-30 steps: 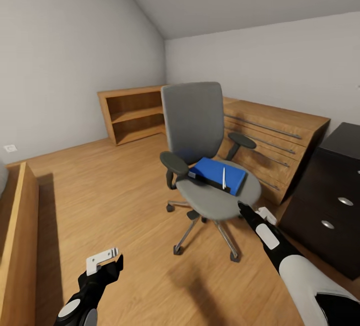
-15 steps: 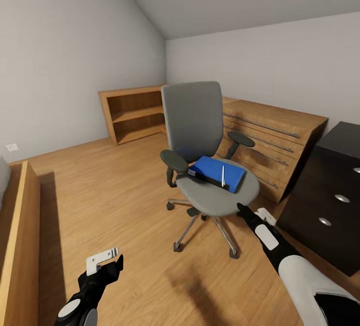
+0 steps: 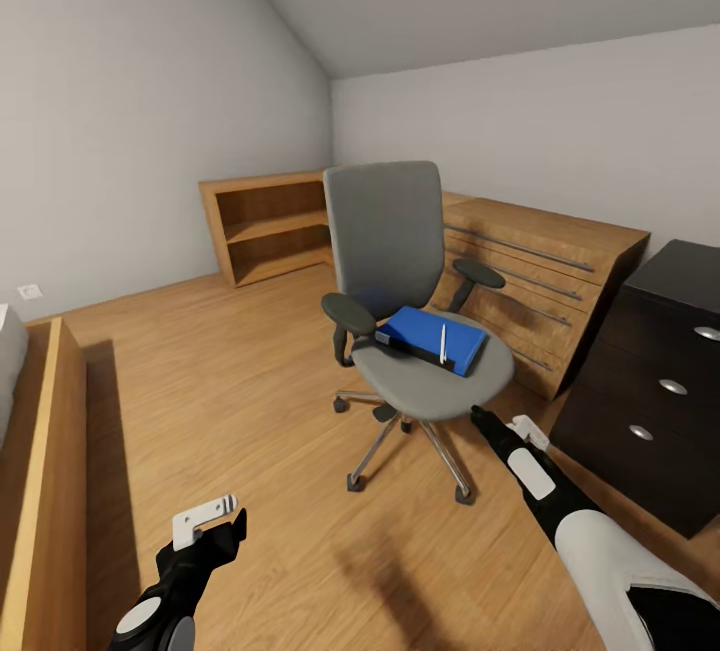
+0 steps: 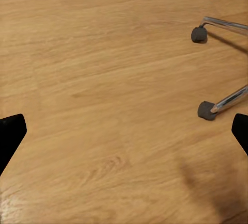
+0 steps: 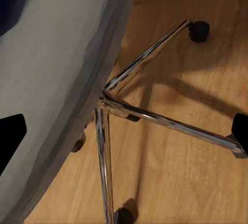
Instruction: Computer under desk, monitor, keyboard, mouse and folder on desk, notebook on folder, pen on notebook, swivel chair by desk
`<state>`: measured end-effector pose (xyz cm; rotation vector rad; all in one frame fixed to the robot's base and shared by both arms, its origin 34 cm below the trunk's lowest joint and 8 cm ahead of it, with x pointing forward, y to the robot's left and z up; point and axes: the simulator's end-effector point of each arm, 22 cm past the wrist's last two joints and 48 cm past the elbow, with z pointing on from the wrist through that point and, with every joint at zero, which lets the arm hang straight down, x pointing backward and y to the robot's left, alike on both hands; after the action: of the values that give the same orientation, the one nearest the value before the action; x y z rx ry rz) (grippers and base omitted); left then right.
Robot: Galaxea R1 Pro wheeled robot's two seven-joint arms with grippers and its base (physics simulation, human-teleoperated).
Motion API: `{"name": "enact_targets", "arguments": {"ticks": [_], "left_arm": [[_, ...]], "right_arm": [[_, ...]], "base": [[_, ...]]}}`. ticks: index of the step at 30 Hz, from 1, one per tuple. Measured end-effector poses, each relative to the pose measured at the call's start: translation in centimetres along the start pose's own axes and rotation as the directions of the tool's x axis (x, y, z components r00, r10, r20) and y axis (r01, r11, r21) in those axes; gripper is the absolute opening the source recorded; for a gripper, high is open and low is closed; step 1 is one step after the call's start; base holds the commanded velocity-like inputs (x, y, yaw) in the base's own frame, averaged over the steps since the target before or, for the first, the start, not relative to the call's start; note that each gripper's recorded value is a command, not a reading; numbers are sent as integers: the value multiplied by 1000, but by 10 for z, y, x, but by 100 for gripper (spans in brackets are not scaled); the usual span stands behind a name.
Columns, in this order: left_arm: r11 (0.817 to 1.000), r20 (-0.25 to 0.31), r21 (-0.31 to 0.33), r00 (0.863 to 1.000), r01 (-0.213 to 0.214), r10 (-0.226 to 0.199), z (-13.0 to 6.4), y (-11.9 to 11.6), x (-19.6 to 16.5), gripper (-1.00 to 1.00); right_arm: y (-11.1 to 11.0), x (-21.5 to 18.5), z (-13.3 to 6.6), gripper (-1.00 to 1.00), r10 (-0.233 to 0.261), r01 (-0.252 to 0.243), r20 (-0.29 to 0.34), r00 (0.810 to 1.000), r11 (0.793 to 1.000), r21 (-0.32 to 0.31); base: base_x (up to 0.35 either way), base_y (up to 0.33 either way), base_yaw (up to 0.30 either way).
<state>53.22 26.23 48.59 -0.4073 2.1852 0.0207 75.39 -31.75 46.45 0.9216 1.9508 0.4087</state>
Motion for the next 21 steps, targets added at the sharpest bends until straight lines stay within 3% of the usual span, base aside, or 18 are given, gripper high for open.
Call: {"name": "enact_targets", "arguments": {"ticks": [5, 21], "left_arm": [[1000, -1, 0, 1000, 0, 0, 0, 0, 1, 100], [1000, -2, 0, 1000, 0, 0, 0, 0, 1, 100]], "right_arm": [[22, 29, -1, 100, 7, -8, -34, 999, 1000, -26], [33, 43, -2, 100, -32, 29, -55, 998, 999, -44]], "base": [[0, 0, 0], [10, 0, 0]]}}
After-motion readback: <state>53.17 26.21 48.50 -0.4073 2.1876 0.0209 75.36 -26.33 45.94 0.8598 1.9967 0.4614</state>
